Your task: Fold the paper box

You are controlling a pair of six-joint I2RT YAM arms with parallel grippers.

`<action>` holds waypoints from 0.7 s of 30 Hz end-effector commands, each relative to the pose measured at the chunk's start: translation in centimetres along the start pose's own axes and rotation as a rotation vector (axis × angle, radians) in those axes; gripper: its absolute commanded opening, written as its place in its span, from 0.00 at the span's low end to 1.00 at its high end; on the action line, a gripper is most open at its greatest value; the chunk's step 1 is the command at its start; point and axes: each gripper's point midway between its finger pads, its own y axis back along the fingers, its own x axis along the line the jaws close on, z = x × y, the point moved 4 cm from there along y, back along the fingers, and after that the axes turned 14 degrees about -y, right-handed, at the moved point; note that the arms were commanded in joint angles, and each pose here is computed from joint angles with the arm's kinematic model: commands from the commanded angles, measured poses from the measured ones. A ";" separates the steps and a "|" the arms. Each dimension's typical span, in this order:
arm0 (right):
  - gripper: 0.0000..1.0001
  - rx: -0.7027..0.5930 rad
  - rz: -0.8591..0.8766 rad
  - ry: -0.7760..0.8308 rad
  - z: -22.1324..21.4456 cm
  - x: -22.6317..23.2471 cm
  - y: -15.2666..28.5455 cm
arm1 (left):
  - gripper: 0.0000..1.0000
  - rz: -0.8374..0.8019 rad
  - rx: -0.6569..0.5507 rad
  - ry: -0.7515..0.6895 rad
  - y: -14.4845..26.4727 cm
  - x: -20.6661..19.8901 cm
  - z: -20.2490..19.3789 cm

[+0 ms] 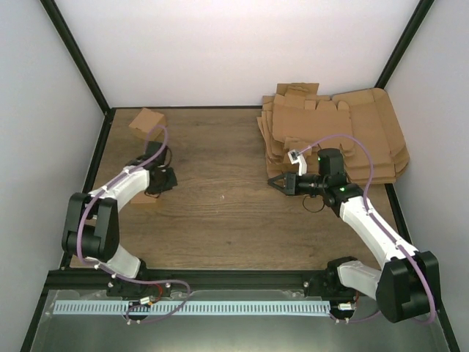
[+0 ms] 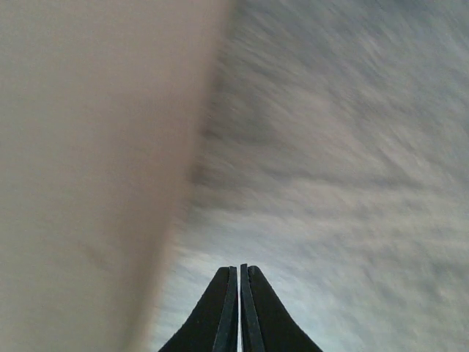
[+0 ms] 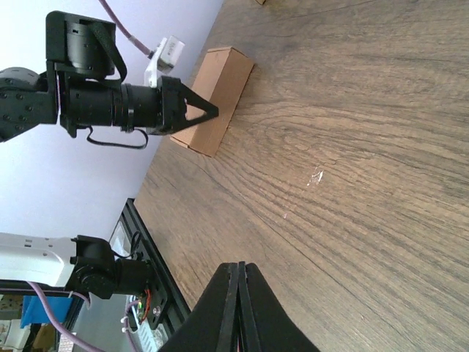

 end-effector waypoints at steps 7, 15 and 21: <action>0.02 0.006 0.026 0.006 0.5 1.0 0.1 | 0.06 0.206 -0.131 0.364 -2.3 11.1 3.9; 0.02 -0.004 -0.002 0.008 0.5 1.0 0.4 | 0.13 0.306 -0.126 0.397 -3.2 15.3 5.3; 0.02 -0.025 -0.022 0.009 1.0 1.1 0.5 | 0.17 0.325 -0.125 0.439 -3.1 17.2 4.4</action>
